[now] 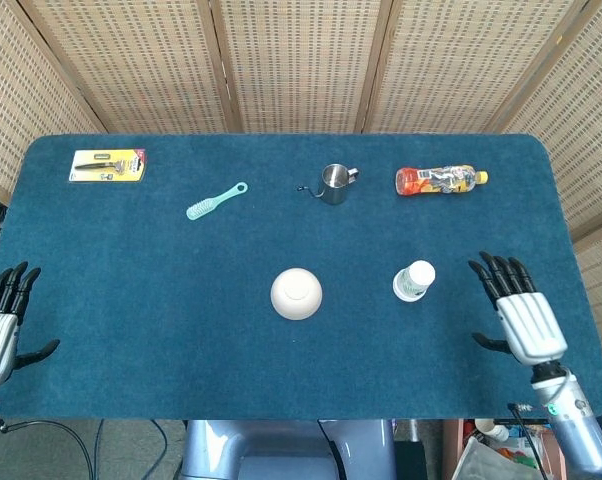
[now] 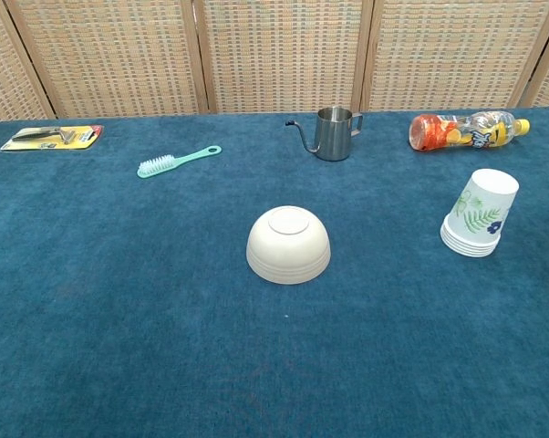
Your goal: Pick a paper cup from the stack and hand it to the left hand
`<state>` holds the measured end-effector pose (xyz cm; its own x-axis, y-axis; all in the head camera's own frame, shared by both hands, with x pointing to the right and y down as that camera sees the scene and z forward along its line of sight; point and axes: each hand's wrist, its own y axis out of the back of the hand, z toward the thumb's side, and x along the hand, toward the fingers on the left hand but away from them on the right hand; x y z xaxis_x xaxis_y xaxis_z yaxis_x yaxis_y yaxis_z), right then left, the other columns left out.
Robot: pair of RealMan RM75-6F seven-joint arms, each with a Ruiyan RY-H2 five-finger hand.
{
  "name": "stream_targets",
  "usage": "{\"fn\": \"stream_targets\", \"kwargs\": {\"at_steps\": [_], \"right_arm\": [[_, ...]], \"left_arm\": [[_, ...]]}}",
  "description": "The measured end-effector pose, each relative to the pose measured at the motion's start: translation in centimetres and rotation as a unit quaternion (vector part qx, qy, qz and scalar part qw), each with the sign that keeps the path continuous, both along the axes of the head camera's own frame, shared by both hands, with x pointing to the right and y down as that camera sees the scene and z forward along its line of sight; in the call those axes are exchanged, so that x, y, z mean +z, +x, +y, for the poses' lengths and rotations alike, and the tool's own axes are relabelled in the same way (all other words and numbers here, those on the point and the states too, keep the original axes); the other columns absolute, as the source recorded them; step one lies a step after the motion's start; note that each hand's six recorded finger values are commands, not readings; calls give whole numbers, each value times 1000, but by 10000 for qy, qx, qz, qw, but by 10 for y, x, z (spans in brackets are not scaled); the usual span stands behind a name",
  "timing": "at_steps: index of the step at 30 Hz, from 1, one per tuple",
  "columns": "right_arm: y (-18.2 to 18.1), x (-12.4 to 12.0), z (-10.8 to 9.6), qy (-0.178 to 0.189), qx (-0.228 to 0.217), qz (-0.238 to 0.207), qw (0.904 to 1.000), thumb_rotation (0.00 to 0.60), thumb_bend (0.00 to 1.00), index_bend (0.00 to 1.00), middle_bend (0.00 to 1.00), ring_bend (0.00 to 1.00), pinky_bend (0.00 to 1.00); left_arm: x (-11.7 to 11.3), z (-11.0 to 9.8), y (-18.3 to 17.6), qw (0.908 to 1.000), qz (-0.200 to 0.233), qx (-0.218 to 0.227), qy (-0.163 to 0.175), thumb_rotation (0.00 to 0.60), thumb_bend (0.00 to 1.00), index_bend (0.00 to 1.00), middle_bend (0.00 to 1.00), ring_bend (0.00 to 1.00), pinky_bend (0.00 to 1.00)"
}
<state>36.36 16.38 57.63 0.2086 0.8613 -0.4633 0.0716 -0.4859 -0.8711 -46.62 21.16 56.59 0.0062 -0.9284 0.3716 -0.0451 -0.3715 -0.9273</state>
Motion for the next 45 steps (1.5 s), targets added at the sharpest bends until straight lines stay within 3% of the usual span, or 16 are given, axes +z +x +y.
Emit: {"fn": "stream_targets", "kwargs": {"at_steps": [5, 13, 18, 23, 34, 45], "right_arm": [[-23, 27, -24, -669, -201, 196, 9974, 600, 0, 0, 74, 0, 69], [-54, 57, -56, -915, -411, 536, 9935, 600, 3, 32, 130, 40, 149], [-57, 72, -67, -995, -291, 652, 9925, 600, 46, 123, 246, 153, 261], [-57, 86, -71, -1112, -237, 789, 9904, 600, 91, 169, 313, 221, 347], [-68, 105, -73, -1221, -244, 796, 9890, 600, 131, 283, 388, 288, 426], [-70, 117, -81, -1181, -117, 779, 9899, 600, 231, 518, 543, 443, 598]], "left_arm": [[6, -2, -1, 10000, -37, -44, -81, 600, 116, 0, 0, 0, 0], [11, -4, -2, 9998, -92, -89, -125, 600, 118, 0, 0, 0, 0], [13, -4, 0, 9998, -112, -60, -155, 600, 119, 0, 0, 0, 0], [14, -4, 2, 9998, -121, -50, -167, 600, 119, 0, 0, 0, 0], [16, -5, 3, 9997, -110, -39, -218, 600, 119, 0, 0, 0, 0], [17, -5, 1, 9996, -98, -81, -252, 600, 119, 0, 0, 0, 0]]}}
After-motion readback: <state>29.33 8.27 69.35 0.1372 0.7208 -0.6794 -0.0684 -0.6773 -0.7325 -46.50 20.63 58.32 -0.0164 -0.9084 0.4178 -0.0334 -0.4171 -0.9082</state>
